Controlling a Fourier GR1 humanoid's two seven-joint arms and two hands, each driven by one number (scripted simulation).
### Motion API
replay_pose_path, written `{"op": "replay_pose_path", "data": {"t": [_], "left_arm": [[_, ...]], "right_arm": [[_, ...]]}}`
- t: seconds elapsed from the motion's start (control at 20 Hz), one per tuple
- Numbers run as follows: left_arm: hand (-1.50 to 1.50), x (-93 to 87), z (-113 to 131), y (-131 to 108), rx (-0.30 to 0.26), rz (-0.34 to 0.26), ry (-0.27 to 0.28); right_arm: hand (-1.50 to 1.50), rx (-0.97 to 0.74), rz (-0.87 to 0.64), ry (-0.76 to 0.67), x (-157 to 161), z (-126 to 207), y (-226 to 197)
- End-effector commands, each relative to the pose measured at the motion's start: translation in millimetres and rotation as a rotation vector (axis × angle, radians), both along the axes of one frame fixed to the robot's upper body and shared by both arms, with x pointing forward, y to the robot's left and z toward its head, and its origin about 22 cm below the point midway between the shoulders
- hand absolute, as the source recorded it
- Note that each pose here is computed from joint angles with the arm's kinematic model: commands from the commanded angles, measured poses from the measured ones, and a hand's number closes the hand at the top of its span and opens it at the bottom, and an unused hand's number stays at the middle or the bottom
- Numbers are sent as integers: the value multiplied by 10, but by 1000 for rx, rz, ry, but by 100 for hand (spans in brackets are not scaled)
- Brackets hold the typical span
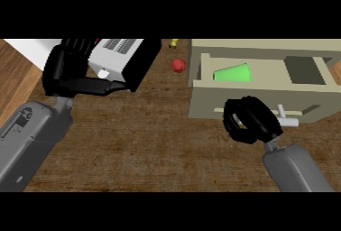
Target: Pick up the cup, place it into the drawer and close the drawer
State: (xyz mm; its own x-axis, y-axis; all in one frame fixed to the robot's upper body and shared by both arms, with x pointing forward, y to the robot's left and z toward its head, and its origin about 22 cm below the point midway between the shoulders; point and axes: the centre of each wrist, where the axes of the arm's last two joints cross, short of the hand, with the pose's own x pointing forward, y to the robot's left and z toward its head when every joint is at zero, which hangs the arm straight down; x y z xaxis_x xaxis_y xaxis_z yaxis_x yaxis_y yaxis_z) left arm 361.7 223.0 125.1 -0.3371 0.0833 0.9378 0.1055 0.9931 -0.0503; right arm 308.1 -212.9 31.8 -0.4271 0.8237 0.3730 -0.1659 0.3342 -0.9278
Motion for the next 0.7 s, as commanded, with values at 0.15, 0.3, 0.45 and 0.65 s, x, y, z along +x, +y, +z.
{"op": "replay_pose_path", "data": {"t": [0.15,0.3,0.45,0.65], "left_arm": [[-150,-291,-283,411,9,3,21],[-150,-248,-243,462,7,15,9],[-150,-283,-213,510,-14,-14,18],[-150,-260,-174,526,-1,-4,-9]], "right_arm": [[150,-10,-25,2,574,-284,49],[150,-25,-25,30,782,-330,-28],[150,-13,-40,52,904,-343,-88],[150,-13,-71,91,1137,-93,-240]]}}
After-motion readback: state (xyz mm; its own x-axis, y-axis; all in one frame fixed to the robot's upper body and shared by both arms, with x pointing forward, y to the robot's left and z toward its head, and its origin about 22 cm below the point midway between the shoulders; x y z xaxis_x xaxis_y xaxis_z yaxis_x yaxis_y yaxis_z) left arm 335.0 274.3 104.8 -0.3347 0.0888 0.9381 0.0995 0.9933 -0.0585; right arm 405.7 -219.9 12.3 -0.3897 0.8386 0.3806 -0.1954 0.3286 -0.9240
